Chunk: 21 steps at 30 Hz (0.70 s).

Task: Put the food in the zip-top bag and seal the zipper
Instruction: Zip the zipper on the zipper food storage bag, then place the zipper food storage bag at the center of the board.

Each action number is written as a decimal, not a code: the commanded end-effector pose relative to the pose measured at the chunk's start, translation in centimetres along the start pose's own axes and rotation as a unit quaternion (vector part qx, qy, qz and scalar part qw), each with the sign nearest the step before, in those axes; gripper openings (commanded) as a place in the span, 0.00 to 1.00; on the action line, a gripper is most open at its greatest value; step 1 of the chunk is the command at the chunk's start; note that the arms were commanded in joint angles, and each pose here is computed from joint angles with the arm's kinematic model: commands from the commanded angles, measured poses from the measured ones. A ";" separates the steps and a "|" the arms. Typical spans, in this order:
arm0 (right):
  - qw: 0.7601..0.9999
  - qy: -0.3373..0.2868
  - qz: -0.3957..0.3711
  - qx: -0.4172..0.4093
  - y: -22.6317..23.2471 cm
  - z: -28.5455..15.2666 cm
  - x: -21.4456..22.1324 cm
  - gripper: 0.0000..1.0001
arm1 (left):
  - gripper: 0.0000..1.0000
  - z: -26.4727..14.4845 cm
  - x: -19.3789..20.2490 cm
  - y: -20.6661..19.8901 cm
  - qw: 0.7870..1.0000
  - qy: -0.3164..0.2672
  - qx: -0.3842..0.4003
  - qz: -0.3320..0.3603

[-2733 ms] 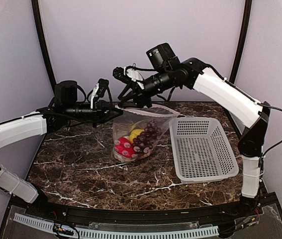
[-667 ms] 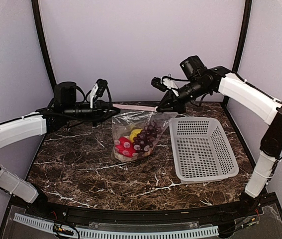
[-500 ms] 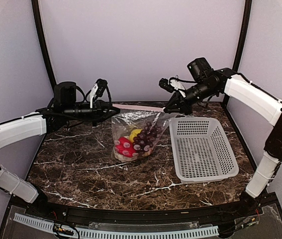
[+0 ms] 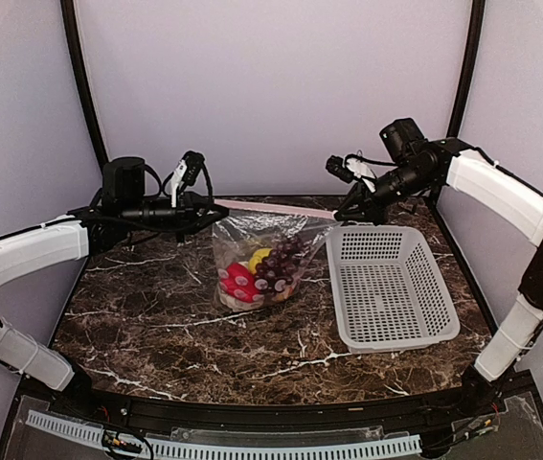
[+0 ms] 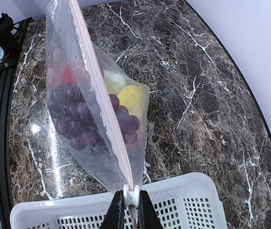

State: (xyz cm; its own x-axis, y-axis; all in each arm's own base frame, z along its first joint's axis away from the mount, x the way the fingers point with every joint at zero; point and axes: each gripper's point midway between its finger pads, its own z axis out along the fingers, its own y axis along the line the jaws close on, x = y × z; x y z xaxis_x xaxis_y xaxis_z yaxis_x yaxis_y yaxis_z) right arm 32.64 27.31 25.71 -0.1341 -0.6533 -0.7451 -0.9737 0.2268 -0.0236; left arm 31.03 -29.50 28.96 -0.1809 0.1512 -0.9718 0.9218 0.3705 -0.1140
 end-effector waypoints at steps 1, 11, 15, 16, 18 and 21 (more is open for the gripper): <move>0.998 0.038 0.020 0.035 -1.0 -1.4 2.4 0.00 | 0.01 -1.4 -0.9 0.7 1.000 -0.016 -0.022 0.006; 0.999 -0.011 0.016 0.035 -4.1 -0.2 -1.5 0.01 | 0.01 0.0 -1.2 8.1 0.993 -0.053 -0.088 -0.065; 0.997 -0.046 0.001 0.070 -7.4 -0.4 -4.9 0.02 | 0.01 -1.1 -3.9 14.5 0.981 -0.122 -0.121 -0.089; 0.996 -0.053 0.000 0.078 -8.3 -0.4 -5.7 0.02 | 0.01 -1.4 -4.6 15.5 0.979 -0.135 -0.126 -0.089; 0.994 -0.069 0.005 0.088 -9.5 -0.7 -7.3 0.02 | 0.01 -0.9 -6.0 16.2 0.979 -0.147 -0.111 -0.088; 0.994 -0.083 0.009 0.066 -9.1 -1.2 -8.9 0.02 | 0.01 -0.6 -8.2 14.7 0.981 -0.168 -0.053 -0.085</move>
State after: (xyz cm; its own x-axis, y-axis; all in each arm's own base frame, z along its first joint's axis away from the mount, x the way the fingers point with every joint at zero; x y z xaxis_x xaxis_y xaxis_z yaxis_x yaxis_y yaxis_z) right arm 41.64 30.88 30.34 -0.0868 -0.5634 -0.8216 -0.9500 0.2952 -0.1020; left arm 46.33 -25.20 28.60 -0.2943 -0.1110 -0.9492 0.7810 0.5445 -0.3058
